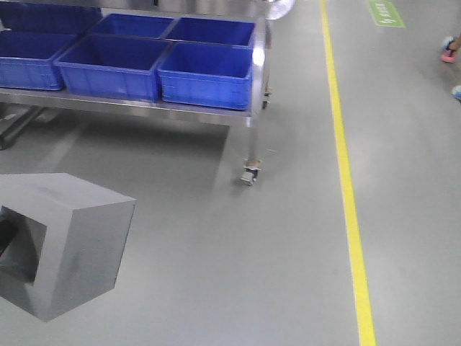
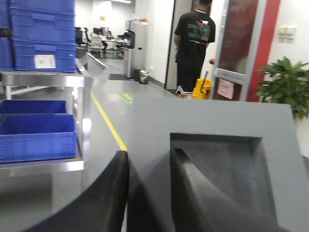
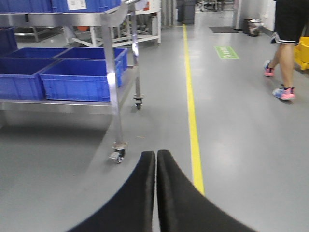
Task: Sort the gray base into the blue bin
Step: 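Drive the base away from the table carrying the gray block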
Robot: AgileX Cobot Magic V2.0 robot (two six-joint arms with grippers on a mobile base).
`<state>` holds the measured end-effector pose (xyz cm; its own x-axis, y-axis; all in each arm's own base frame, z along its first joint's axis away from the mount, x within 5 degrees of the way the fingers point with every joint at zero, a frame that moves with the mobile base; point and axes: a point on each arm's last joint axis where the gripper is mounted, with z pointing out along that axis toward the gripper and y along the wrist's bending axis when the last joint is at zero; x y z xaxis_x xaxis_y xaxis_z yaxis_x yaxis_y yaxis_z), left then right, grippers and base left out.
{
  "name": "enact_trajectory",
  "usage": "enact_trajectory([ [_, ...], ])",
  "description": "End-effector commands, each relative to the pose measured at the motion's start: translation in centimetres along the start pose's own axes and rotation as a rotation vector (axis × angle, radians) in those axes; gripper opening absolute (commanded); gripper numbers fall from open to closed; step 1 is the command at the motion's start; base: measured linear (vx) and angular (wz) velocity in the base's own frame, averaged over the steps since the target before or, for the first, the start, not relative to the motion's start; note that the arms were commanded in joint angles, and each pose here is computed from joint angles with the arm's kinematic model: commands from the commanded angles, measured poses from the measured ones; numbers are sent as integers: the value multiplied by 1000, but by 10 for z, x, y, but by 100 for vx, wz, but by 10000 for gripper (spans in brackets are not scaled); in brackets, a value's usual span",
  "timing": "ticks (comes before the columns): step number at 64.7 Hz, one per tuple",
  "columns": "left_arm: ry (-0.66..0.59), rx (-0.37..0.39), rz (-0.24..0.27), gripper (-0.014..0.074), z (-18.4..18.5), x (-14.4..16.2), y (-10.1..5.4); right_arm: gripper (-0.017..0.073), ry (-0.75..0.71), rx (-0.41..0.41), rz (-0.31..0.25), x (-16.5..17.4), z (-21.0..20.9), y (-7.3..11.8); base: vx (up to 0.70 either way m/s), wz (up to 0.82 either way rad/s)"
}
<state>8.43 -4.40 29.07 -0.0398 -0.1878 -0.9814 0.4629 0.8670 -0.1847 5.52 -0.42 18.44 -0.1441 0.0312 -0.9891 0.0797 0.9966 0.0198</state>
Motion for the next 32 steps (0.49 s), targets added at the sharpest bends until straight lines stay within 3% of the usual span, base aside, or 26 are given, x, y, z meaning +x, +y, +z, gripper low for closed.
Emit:
enact_trajectory([
  [1, -133, 13, -12, 146, -1, -20, -3, -5, -73, 1, -14, -7, 0, 0, 36, 32],
  [32, -133, 13, -12, 146, -1, -20, -3, -5, -73, 1, -14, -7, 0, 0, 34, 45],
])
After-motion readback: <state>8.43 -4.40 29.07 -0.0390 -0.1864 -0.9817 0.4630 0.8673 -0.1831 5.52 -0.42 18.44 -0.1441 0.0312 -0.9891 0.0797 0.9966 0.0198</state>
